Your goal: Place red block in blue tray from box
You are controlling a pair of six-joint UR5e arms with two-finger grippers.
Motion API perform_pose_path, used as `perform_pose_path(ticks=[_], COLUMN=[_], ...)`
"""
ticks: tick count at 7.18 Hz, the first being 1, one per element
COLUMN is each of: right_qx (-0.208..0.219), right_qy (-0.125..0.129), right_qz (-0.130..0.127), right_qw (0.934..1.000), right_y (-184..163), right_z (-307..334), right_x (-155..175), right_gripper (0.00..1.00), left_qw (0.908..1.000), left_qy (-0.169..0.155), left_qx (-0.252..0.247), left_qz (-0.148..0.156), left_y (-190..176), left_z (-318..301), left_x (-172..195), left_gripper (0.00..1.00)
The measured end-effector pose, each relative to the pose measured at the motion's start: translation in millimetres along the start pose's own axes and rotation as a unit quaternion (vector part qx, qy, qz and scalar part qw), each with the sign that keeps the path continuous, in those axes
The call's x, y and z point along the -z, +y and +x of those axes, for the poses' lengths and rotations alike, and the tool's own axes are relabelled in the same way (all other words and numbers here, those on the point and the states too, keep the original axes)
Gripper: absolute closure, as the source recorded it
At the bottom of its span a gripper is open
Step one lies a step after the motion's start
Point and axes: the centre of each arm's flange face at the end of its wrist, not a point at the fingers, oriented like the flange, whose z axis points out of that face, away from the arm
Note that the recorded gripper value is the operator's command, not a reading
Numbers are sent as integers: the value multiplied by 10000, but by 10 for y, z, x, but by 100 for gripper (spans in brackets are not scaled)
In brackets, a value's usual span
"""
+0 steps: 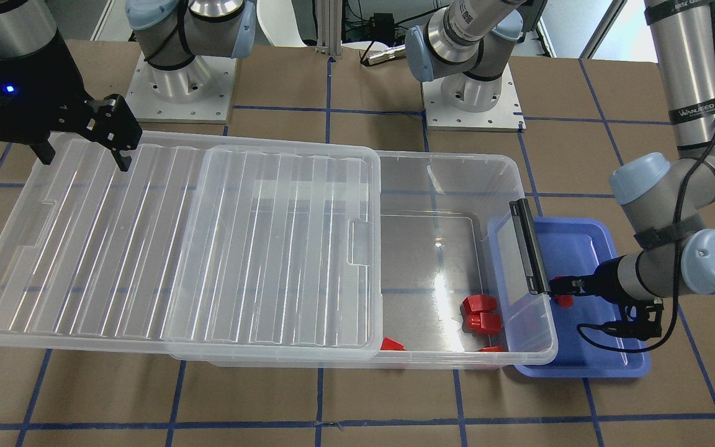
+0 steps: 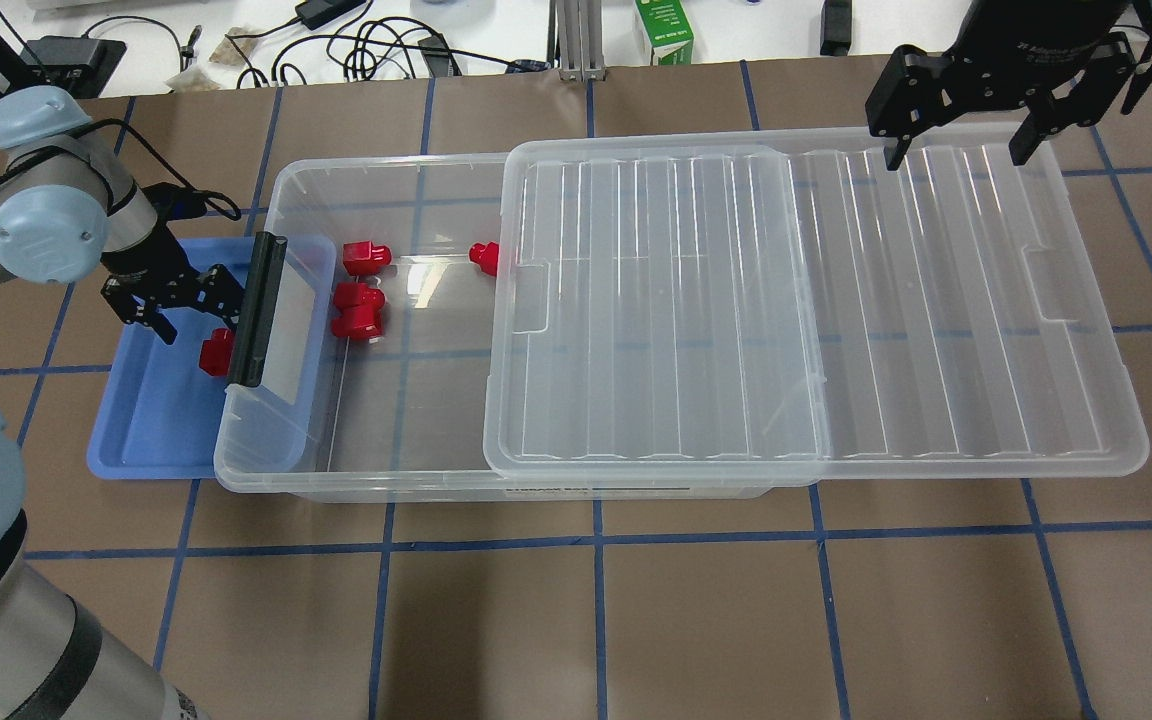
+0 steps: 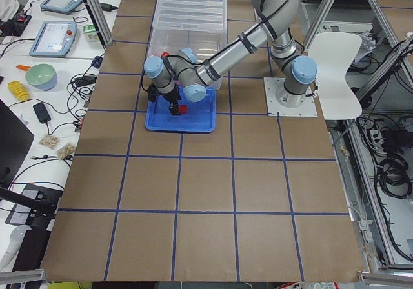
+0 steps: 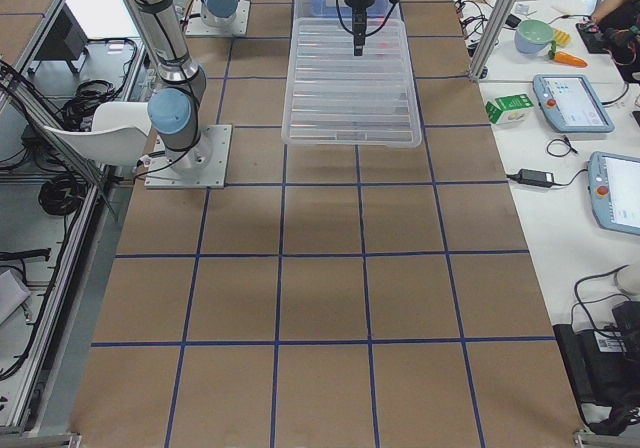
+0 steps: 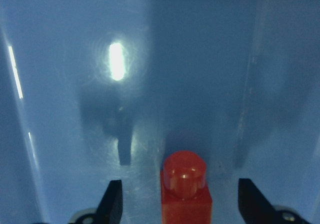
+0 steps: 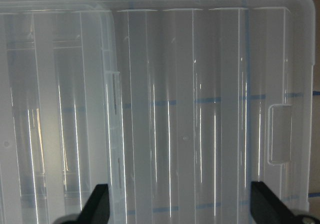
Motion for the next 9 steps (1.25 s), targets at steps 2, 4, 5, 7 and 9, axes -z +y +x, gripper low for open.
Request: perform_pose_path(ticks=[2, 4, 5, 7, 9], right_qx=[2, 20, 46, 290, 341], right_qy=[-7, -33, -38, -41, -18], right_qz=[-15, -10, -13, -92, -151], right_qw=[10000, 10000, 10000, 9995, 9993], right_y=[-9, -26, -34, -106, -312], right_z=[-3, -9, 12, 117, 491], right_x=[-20, -37, -57, -232, -621], right_gripper=[0, 0, 0, 0, 0], left_qw=[9999, 9996, 9995, 9987, 9973], left_qy=[-57, -97, -96, -124, -144], left_qx=[-10, -41, -39, 108, 18], left_qz=[135, 258, 313, 492, 713], left_y=[207, 572, 830, 1359, 1782], left_z=[79, 253, 412, 1001, 1874], left_x=[638, 1585, 2041, 2597, 2779], left_gripper=[0, 0, 0, 0, 0])
